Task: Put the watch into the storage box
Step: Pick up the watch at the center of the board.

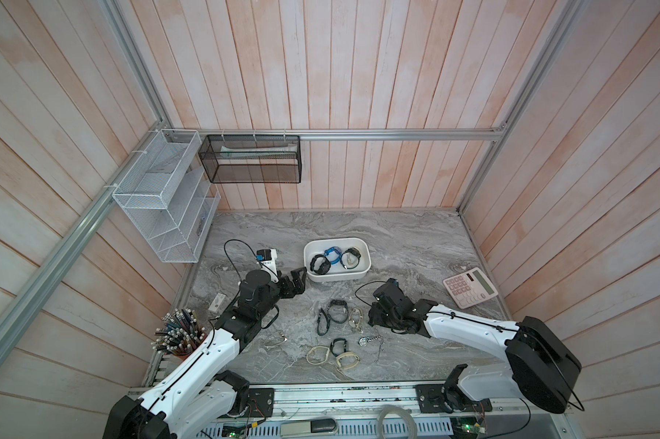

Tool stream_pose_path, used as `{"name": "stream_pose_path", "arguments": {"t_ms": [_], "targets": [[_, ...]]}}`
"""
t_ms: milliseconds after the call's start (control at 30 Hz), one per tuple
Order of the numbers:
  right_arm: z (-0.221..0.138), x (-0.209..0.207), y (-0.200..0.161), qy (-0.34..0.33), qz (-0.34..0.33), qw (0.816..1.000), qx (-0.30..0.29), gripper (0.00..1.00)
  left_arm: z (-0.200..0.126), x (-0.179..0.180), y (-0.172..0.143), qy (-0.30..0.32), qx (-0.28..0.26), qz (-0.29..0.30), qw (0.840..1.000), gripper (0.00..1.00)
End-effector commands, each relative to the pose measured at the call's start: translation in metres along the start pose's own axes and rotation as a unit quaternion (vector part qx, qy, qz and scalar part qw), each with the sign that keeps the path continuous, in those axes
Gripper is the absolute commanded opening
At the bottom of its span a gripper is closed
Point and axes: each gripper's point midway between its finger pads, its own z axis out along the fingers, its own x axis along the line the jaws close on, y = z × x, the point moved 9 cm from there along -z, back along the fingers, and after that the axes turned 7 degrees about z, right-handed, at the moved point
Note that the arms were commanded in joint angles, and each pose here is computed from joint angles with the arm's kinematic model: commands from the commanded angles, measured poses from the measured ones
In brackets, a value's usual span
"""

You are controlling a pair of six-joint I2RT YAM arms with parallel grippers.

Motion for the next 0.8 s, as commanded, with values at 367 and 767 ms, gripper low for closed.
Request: {"name": "stream_pose_path", "arguments": {"t_ms": [367, 767], "targets": [[0.0127, 0.0051, 0.0002, -0.031, -0.017, 0.999, -0.003, 0.53, 0.0004, 0.0025, -0.0091, -0.005, 0.014, 0.001, 1.000, 1.00], [0.0071, -0.0015, 0.0011, -0.056, -0.043, 0.997, -0.015, 0.36, 0.0029, 0.0018, -0.0092, -0.010, 0.016, -0.003, 1.000, 1.00]]}}
